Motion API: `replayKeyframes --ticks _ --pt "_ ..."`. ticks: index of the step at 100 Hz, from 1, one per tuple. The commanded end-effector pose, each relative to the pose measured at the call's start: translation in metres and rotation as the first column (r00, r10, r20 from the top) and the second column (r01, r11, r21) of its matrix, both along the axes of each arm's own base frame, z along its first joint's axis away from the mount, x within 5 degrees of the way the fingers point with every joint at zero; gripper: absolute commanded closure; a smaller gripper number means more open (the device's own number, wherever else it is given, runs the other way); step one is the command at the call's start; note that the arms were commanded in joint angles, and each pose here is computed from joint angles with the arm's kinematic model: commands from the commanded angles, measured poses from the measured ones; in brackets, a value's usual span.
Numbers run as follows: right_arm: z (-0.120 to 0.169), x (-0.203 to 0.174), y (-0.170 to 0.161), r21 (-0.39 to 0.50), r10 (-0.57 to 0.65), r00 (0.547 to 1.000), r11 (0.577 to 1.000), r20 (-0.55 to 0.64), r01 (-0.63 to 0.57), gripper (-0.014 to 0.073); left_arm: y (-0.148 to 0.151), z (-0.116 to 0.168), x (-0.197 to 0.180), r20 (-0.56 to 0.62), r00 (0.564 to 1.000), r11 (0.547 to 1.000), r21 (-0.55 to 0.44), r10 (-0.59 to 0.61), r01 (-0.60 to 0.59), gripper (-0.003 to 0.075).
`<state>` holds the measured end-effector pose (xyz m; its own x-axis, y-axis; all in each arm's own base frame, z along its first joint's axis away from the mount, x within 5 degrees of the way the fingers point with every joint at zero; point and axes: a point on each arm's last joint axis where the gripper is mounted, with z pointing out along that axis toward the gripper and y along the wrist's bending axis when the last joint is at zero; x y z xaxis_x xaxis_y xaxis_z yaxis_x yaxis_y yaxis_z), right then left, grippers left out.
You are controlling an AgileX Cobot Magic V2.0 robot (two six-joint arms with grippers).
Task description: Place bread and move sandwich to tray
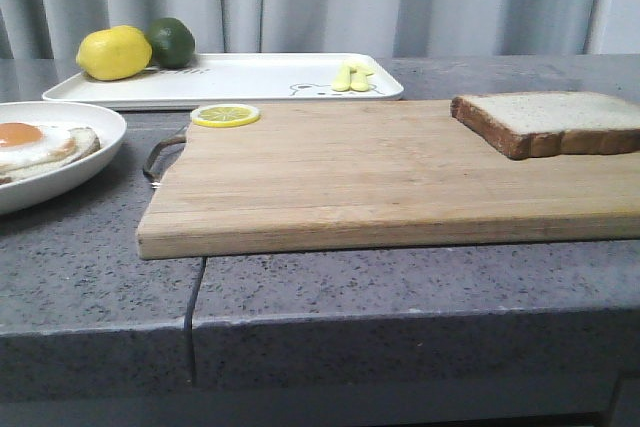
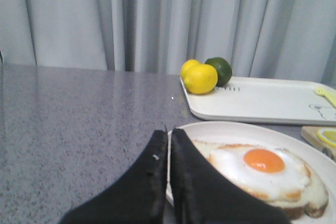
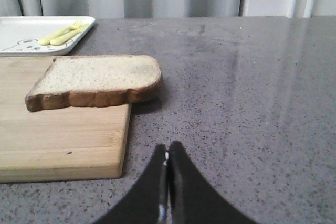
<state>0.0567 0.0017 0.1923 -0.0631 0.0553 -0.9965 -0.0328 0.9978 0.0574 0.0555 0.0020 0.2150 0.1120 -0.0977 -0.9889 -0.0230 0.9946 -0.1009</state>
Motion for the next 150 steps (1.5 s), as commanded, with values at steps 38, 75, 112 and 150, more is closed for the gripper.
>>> replayKeyframes --ticks 38,75,112,150 --pt "0.042 0.000 0.000 0.015 -0.007 0.998 1.000 0.056 0.006 0.0655 0.001 0.028 -0.008 0.150 0.989 1.000 -0.014 0.009 -0.007 0.0740" --pt "0.092 0.024 0.000 0.019 -0.018 0.977 1.000 -0.212 0.023 0.0655 -0.001 0.068 -0.002 0.080 0.997 1.000 -0.006 -0.013 0.013 0.0740" --pt "0.127 0.071 0.001 0.008 -0.024 0.926 1.000 -0.376 0.030 0.0343 -0.001 0.082 0.004 0.068 0.998 1.000 -0.007 -0.012 0.013 0.0740" --pt "0.147 0.147 0.008 0.077 0.010 0.831 0.996 -0.557 0.040 0.0162 -0.001 0.082 0.005 0.068 0.998 1.000 -0.009 -0.012 0.012 0.0740"
